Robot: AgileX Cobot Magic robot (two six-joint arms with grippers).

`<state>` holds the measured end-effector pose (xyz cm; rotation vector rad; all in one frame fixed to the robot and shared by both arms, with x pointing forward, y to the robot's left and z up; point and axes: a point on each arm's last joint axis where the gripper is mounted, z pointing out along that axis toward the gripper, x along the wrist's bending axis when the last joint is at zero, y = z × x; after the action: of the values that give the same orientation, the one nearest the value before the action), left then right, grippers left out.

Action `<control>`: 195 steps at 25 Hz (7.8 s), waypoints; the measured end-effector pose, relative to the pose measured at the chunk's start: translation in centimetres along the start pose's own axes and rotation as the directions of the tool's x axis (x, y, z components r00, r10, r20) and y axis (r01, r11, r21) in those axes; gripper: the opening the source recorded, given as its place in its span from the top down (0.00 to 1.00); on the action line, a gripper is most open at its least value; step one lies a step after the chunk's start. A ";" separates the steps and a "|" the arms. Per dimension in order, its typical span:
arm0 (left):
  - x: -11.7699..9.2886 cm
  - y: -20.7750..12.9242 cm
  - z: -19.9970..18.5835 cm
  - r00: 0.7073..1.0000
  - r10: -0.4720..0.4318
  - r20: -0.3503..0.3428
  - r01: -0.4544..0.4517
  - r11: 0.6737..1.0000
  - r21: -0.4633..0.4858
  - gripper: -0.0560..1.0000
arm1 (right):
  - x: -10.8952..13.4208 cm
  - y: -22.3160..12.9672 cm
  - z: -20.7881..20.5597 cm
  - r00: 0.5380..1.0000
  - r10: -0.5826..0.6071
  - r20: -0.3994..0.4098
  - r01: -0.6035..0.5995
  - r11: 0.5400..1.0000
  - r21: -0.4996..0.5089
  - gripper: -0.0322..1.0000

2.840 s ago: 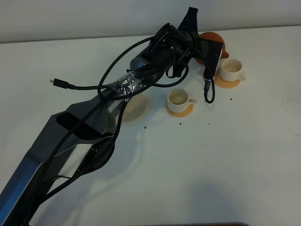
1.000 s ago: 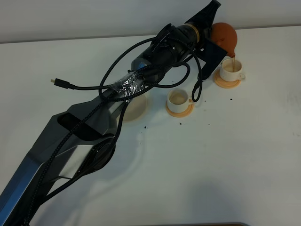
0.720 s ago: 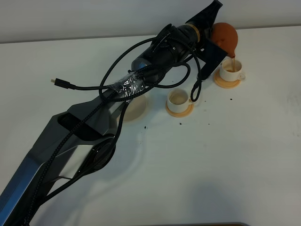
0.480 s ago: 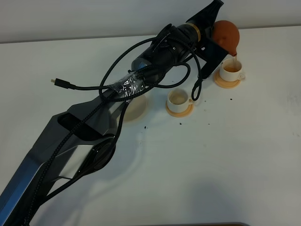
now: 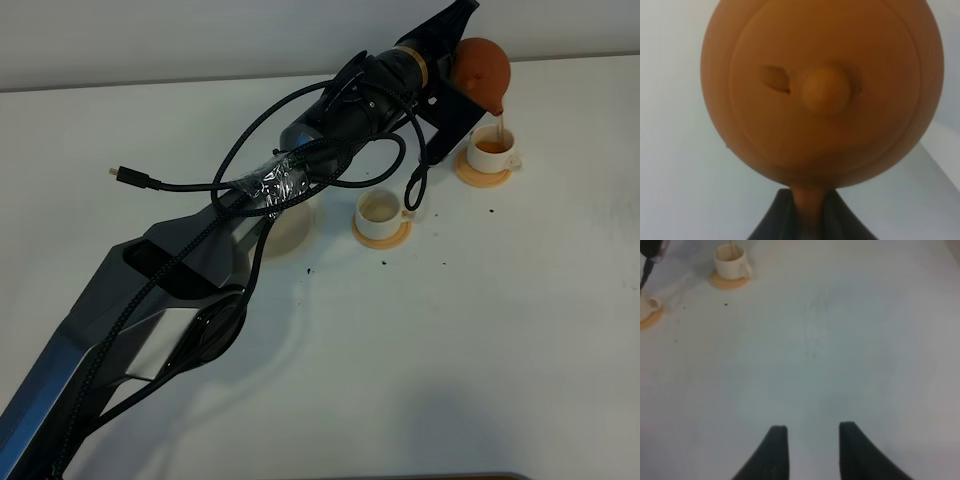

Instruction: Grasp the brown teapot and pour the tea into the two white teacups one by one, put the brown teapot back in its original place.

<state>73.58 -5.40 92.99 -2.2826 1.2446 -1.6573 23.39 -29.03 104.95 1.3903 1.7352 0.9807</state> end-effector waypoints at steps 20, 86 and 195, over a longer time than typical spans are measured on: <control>0.4 0.1 0.0 0.994 0.101 -0.039 -0.101 0.995 0.005 0.84 | 0.0 0.0 0.0 1.000 0.000 0.000 0.000 1.000 0.000 0.73; -0.7 -0.2 0.4 0.998 -0.062 -0.003 0.062 0.998 0.015 0.84 | 0.0 0.0 0.0 1.000 0.000 0.000 0.000 1.000 0.000 0.73; -7.0 -6.6 -17.7 0.233 -0.790 0.568 0.479 0.601 0.640 0.84 | 0.0 0.0 0.0 1.000 0.000 0.000 0.000 1.000 0.000 0.73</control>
<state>62.15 10.32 98.21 -2.8709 -0.2956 -0.4430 23.39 -29.03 104.95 1.3907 1.7350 0.9809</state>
